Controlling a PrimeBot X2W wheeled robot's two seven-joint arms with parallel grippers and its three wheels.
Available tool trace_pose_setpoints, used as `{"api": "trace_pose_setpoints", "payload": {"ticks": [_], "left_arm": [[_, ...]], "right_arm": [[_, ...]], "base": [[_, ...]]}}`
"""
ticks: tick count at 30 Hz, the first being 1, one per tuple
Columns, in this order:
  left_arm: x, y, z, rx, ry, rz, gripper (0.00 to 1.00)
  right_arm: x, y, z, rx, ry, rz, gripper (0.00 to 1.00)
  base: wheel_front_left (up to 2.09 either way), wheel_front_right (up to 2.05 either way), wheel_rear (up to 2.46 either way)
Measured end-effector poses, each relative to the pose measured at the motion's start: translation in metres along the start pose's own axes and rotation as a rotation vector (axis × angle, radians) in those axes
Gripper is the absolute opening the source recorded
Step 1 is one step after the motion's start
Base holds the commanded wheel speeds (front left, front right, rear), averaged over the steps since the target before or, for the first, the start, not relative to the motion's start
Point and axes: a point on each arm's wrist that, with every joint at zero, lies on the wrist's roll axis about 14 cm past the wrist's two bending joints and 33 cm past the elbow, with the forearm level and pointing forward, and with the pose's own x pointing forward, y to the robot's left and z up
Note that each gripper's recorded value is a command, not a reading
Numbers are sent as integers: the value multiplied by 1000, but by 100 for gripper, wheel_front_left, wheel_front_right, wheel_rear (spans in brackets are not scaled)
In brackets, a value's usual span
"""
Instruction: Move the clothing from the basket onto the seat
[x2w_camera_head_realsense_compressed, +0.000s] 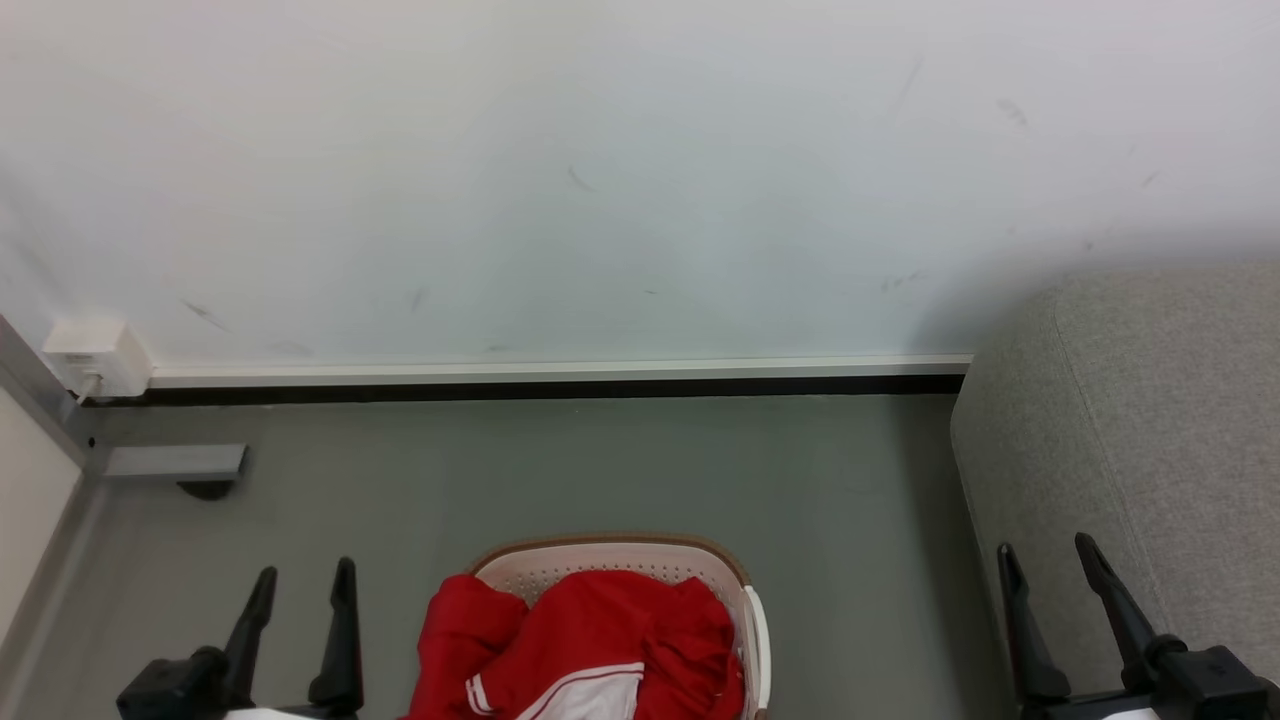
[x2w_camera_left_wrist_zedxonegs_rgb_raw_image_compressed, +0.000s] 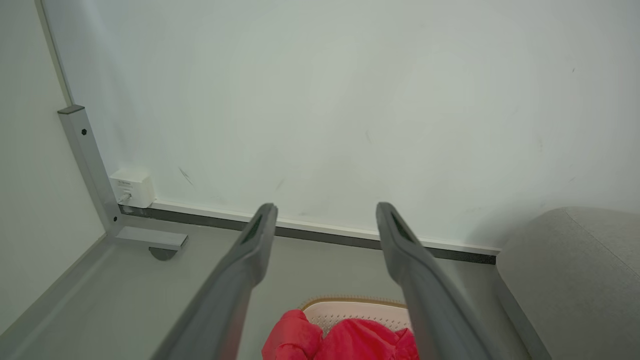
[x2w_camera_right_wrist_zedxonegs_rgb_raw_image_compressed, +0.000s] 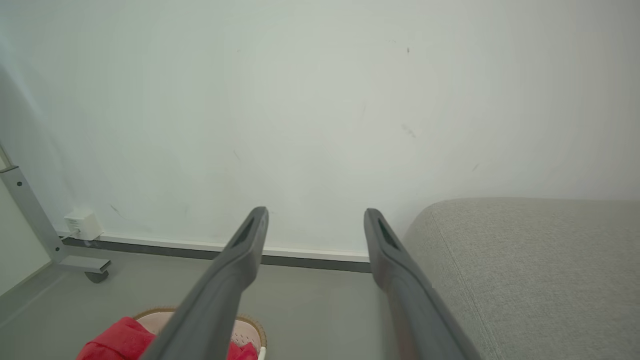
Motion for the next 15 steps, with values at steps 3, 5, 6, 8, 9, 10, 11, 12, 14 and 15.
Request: {"api": "trace_pose_setpoints", "payload": {"ticks": [3, 5, 6, 8, 9, 10, 11, 12, 14, 15], "left_arm": [[0, 2, -1, 15, 1, 3, 100], [0, 3, -2, 25, 4, 5, 100], [0, 4, -3, 33, 5, 6, 100], [0, 6, -3, 50, 4, 8, 100], [0, 6, -4, 56, 6, 8, 100], [0, 6, -4, 62, 5, 6, 100], [0, 7, -4, 68, 4, 6, 100], [0, 7, -4, 73, 5, 5, 100], [0, 6, -5, 85, 5, 2, 100], [1, 6, -5, 93, 4, 0, 100]], "right_arm": [[-1, -3, -1, -10, 0, -8, 100], [-2, -6, 0, -13, -3, -17, 100], [-2, -7, -1, -18, -2, -19, 100], [-2, -9, -2, -27, 0, -21, 100], [-2, -9, -2, -33, 1, -21, 100], [-2, -9, -2, -39, -1, -20, 100], [-1, -9, -2, -50, 0, -18, 100], [-1, -9, -3, -56, 2, -16, 100], [-1, -8, -3, -64, 2, -15, 100], [-1, -8, -3, -70, 0, -14, 100]], "base": [[0, 0, 0], [0, 0, 0], [0, 0, 0], [0, 0, 0], [0, 0, 0], [0, 0, 0], [0, 0, 0], [0, 0, 0], [0, 0, 0], [0, 0, 0]]}}
